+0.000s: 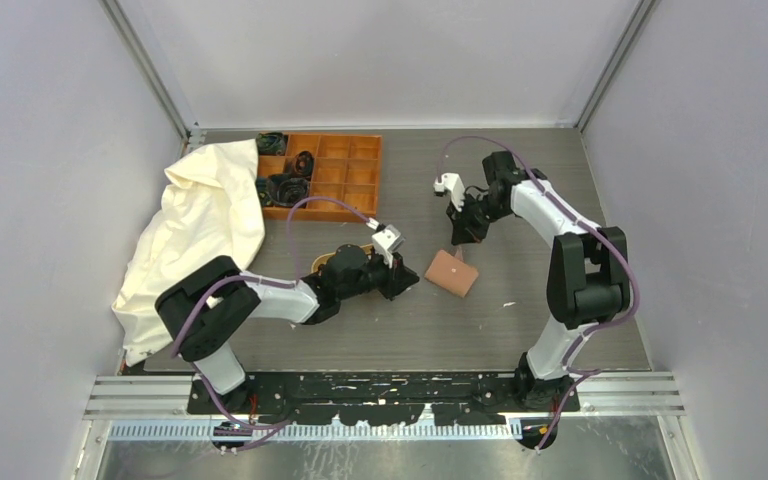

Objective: Put the credit cards into the card holder
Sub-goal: Close the card holder at the center of the board.

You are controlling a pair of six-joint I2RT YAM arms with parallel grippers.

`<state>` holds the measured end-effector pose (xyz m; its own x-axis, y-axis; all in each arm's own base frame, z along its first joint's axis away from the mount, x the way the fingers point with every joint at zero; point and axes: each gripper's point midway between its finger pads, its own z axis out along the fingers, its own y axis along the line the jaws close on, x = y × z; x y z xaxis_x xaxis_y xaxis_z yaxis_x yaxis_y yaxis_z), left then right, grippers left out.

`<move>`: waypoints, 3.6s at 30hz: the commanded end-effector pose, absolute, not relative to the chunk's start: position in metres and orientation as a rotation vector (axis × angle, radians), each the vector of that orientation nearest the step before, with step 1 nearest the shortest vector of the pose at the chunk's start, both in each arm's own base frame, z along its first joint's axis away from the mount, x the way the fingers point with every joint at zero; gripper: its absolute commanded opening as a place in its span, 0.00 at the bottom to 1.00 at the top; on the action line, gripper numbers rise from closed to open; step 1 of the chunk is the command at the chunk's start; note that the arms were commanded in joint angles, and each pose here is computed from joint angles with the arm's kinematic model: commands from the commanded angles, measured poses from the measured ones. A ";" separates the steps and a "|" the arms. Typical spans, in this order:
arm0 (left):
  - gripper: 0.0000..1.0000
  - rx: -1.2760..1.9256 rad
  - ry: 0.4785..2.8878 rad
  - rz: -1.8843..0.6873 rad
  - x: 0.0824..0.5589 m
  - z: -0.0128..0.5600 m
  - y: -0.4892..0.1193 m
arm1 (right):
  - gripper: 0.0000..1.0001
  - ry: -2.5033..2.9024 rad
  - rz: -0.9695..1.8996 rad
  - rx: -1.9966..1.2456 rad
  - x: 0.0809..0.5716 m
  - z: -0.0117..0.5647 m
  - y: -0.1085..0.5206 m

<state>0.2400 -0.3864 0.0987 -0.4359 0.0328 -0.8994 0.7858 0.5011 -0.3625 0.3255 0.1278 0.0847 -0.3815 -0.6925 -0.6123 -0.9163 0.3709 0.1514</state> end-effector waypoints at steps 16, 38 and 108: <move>0.11 0.990 1.336 -1.018 0.250 0.101 -0.425 | 0.14 2.371 0.859 -0.872 0.342 0.076 0.139; 0.59 1.709 1.091 -0.883 0.226 0.080 -0.435 | 0.67 2.221 1.064 -1.128 0.334 0.123 0.108; 0.47 1.461 1.452 -1.270 0.256 0.056 -0.451 | 0.19 2.568 0.878 -1.090 0.361 0.062 0.101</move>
